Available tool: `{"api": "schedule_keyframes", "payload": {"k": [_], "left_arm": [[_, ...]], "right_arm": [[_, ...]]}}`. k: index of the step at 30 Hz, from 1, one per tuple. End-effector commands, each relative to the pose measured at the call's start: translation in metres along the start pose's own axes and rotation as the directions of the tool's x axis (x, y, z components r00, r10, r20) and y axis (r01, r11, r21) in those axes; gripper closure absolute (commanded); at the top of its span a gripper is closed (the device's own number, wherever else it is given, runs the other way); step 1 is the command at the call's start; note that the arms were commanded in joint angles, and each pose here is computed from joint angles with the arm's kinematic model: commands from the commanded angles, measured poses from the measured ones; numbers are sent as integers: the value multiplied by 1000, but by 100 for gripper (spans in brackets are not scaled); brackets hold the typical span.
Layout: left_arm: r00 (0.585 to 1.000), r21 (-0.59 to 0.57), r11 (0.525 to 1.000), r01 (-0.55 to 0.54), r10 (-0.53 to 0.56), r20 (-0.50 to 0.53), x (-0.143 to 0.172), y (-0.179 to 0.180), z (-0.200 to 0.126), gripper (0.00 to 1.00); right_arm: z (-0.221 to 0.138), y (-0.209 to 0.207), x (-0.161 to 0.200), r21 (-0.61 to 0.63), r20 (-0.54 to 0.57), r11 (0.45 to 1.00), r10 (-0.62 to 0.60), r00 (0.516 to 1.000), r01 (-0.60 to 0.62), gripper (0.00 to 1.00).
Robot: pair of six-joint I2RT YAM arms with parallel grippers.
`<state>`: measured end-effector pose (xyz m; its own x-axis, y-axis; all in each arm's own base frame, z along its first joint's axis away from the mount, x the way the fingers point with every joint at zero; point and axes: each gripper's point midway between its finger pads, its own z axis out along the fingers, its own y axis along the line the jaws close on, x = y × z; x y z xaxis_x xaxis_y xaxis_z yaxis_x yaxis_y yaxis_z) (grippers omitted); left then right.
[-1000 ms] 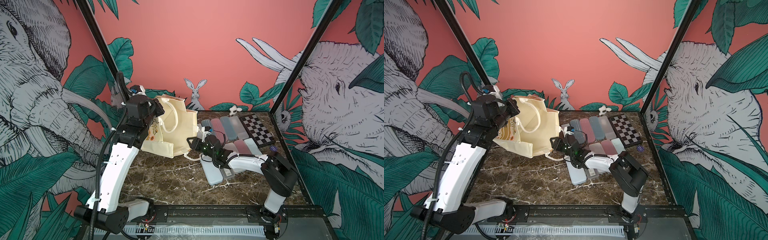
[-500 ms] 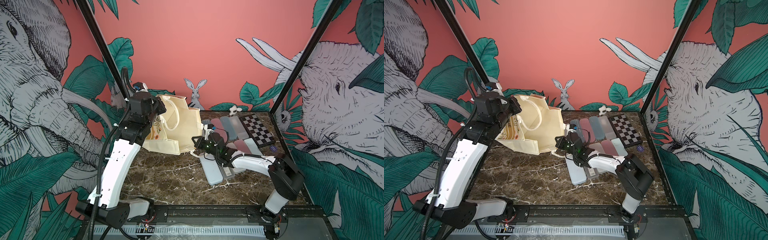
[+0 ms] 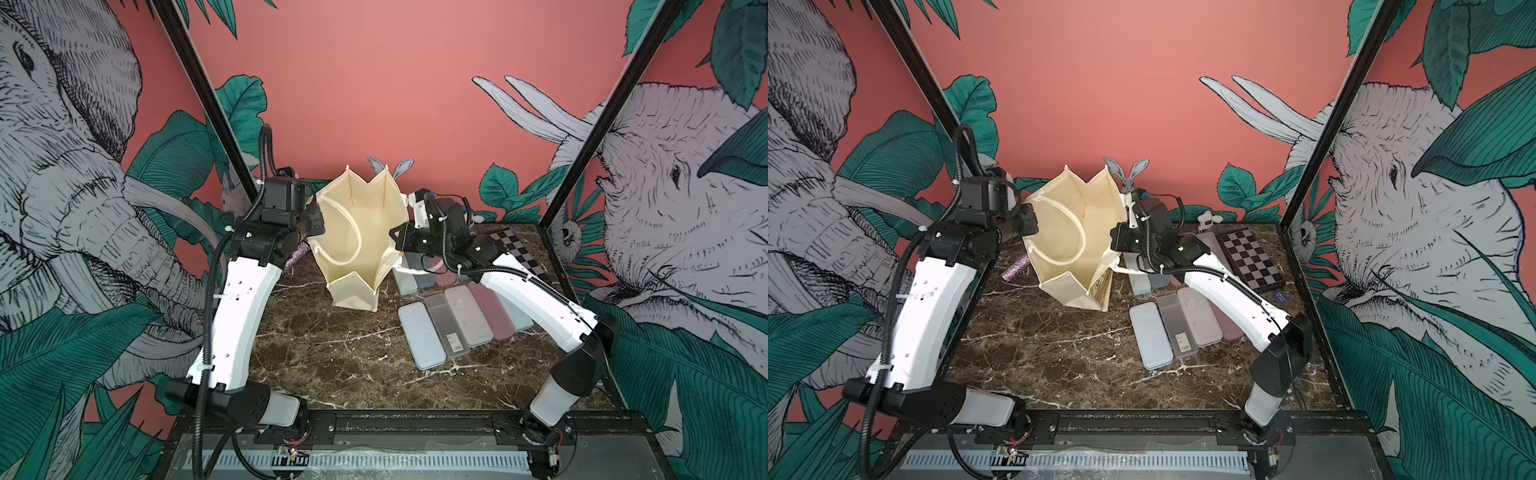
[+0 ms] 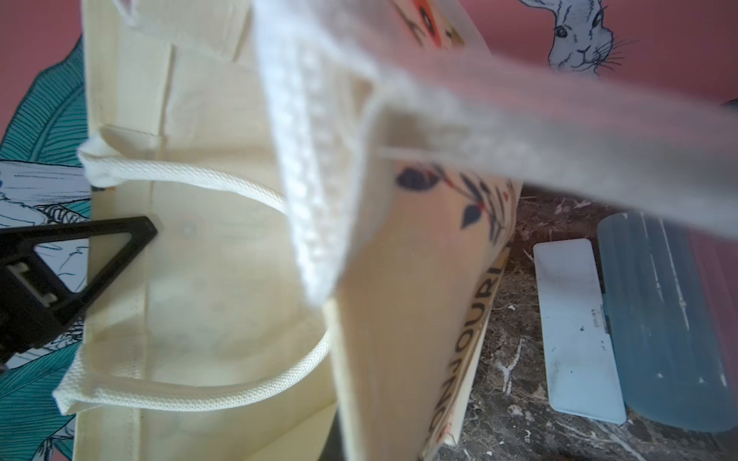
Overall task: Take out the pencil case from the canvas bag
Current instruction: Place the canvas bag at the center of the board.
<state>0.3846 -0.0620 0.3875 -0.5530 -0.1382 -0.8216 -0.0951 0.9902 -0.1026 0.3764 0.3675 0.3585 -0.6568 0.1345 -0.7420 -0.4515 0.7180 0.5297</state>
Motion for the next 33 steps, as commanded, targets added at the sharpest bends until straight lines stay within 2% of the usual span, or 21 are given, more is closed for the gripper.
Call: {"api": "schedule_keyframes", "payload": {"k": [1, 6, 15, 33], "left_arm": [[992, 2, 999, -43, 43, -121, 22, 2, 5, 100], [981, 5, 999, -45, 45, -188, 32, 2, 21, 100], [986, -9, 1000, -13, 11, -169, 17, 16, 29, 100], [980, 7, 1000, 0, 2, -201, 4, 15, 84, 100]], "right_arm": [[6, -4, -3, 27, -75, 995, -94, 993, 96, 100], [26, -2, -18, 20, -98, 994, -109, 989, 111, 100], [52, -10, -38, 11, -78, 996, -91, 993, 92, 100], [110, -59, -48, -7, -58, 1000, 25, 998, -25, 99]]}}
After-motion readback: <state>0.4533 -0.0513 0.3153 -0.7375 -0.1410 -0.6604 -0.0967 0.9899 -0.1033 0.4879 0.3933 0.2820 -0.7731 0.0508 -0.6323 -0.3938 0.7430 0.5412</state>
